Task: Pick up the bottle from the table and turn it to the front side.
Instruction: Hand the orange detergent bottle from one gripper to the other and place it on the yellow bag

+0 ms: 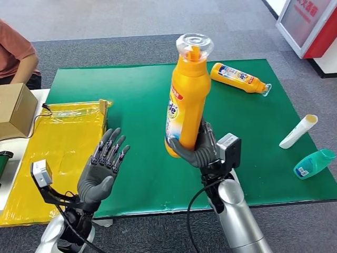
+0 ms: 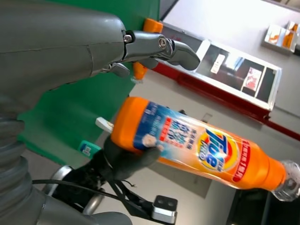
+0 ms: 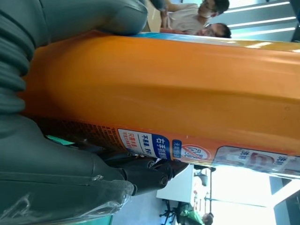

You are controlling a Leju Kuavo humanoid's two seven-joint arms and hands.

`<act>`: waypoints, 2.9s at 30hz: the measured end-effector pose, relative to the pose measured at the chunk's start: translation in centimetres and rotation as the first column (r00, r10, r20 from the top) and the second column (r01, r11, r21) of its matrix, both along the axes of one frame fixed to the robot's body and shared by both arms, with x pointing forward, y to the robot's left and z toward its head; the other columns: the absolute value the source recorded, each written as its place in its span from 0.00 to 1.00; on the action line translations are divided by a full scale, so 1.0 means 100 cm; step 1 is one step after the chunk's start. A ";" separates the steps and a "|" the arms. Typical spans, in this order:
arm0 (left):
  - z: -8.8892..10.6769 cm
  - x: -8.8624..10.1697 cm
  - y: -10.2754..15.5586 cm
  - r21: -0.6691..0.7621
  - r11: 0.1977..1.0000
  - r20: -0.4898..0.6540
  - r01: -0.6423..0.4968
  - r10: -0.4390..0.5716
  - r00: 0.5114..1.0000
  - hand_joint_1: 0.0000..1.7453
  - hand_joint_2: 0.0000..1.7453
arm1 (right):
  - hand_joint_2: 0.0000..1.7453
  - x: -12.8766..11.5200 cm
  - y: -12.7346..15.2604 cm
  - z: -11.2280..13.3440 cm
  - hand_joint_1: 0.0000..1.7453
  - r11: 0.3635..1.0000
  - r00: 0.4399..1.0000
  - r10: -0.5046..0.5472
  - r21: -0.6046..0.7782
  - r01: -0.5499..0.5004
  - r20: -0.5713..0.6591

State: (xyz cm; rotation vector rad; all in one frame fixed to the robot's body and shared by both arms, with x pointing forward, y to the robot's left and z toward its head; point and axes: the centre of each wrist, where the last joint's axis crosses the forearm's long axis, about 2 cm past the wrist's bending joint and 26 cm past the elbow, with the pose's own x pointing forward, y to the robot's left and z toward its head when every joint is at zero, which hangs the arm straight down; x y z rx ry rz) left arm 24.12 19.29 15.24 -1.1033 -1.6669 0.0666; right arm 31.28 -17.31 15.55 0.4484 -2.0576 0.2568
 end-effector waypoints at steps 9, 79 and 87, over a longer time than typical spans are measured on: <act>0.023 0.028 0.002 0.052 0.997 0.072 0.052 -0.055 0.996 0.00 1.00 | 1.00 -0.001 0.012 -0.007 1.00 0.996 1.000 0.014 -0.084 -0.013 0.017; 0.127 0.103 -0.068 0.320 0.941 0.118 0.109 -0.154 0.981 1.00 1.00 | 1.00 0.006 0.045 -0.008 1.00 0.982 0.998 0.034 -0.190 -0.022 0.060; 0.125 0.103 -0.070 0.324 0.942 0.128 0.081 -0.129 0.983 1.00 1.00 | 1.00 0.006 0.045 -0.009 1.00 0.982 0.998 0.029 -0.186 -0.019 0.050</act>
